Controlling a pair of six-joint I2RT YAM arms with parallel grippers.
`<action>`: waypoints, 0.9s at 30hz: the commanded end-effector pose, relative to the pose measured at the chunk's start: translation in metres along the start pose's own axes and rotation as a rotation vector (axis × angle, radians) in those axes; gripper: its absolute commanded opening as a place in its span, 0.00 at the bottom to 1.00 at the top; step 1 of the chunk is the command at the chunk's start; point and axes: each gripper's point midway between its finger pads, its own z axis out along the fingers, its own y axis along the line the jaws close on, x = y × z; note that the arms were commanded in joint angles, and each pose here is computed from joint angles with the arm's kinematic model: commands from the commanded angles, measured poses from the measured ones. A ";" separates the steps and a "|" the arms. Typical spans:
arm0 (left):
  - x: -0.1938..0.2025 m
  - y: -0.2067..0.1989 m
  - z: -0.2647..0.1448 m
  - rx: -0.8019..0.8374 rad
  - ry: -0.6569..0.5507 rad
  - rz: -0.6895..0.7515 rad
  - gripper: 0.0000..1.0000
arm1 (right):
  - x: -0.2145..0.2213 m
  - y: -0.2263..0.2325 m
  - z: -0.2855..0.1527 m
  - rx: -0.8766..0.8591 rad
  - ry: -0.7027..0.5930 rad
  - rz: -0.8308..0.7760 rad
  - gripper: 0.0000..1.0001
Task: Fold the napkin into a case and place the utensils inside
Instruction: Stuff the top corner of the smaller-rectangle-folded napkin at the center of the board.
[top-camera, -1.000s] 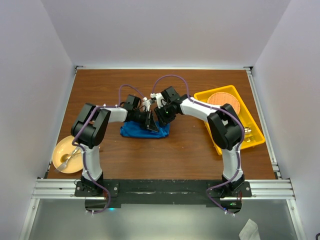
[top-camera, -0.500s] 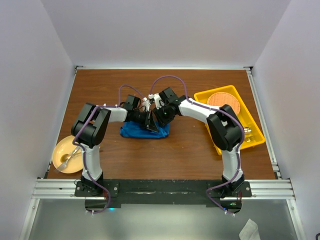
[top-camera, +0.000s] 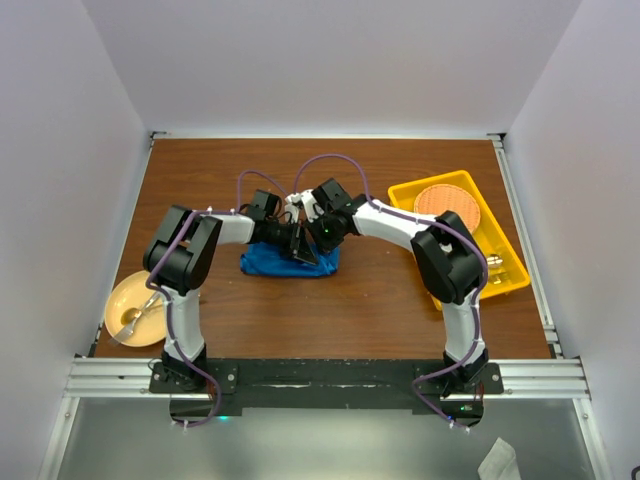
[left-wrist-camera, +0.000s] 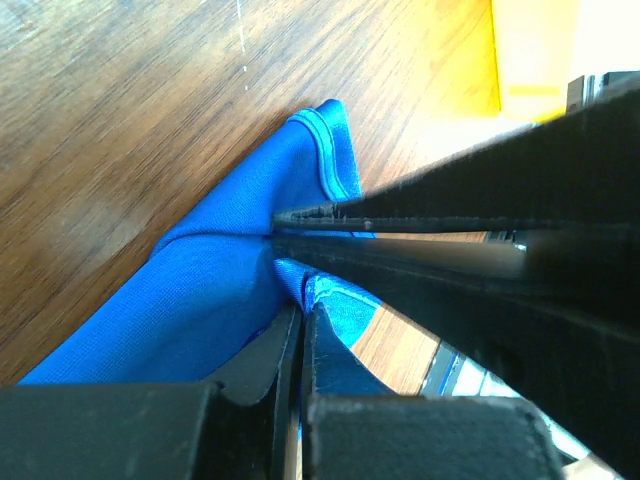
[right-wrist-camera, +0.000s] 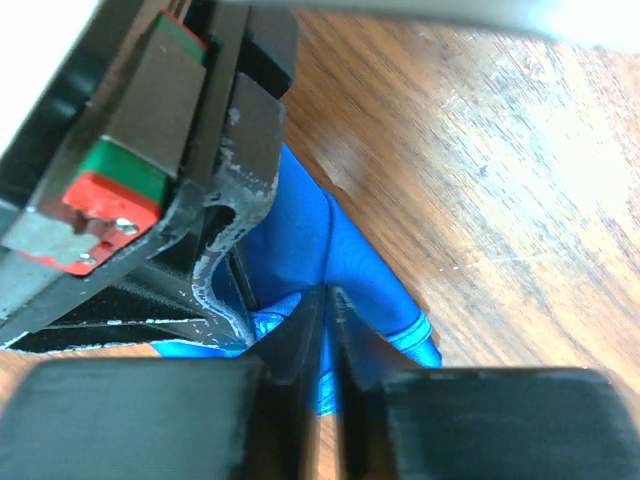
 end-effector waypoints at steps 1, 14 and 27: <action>0.013 0.031 0.003 -0.106 0.023 -0.064 0.00 | -0.023 0.000 -0.022 0.029 -0.068 -0.042 0.00; 0.013 0.033 0.002 -0.111 0.021 -0.059 0.00 | -0.041 0.001 -0.054 0.041 -0.121 -0.064 0.00; 0.010 0.033 0.002 -0.110 0.020 -0.058 0.00 | -0.038 -0.002 -0.035 0.060 -0.108 -0.058 0.32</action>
